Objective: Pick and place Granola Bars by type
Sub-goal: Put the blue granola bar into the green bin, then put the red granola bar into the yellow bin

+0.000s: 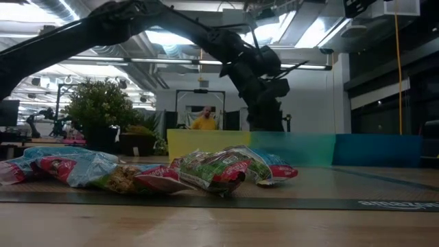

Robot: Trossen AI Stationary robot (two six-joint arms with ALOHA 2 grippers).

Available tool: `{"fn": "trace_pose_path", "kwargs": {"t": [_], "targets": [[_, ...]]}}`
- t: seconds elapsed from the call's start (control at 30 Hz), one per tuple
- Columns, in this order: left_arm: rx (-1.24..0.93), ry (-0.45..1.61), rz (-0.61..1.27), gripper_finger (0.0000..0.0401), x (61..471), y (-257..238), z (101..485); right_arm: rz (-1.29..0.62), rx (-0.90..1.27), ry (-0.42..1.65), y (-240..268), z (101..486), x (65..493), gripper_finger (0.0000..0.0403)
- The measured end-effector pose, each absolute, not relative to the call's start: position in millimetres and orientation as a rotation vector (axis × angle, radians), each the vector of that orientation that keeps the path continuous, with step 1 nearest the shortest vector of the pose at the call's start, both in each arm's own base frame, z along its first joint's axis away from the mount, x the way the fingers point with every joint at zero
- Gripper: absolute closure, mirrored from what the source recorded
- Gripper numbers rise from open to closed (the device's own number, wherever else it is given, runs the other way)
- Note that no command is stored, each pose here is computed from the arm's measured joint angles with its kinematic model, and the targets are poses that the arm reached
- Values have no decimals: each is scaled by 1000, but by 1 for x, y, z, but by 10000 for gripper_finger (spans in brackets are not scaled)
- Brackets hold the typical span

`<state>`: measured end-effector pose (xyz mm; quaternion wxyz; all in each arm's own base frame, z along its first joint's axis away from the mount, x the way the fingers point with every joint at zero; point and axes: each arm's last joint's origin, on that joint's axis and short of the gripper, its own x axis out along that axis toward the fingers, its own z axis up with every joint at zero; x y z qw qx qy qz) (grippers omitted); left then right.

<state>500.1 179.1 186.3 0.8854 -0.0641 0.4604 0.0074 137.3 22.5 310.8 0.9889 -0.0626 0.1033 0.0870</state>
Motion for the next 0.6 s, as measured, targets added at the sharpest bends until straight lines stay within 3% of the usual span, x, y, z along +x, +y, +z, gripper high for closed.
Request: {"fn": "trace_pose_path", "kwargs": {"t": [0.23, 0.6], "targets": [[-87, 953, 49, 274, 498, 172, 203, 175, -125, 208, 23, 311, 137, 354], [-65, 971, 58, 283, 470, 142, 275, 175, -124, 216, 23, 310, 137, 354]]}}
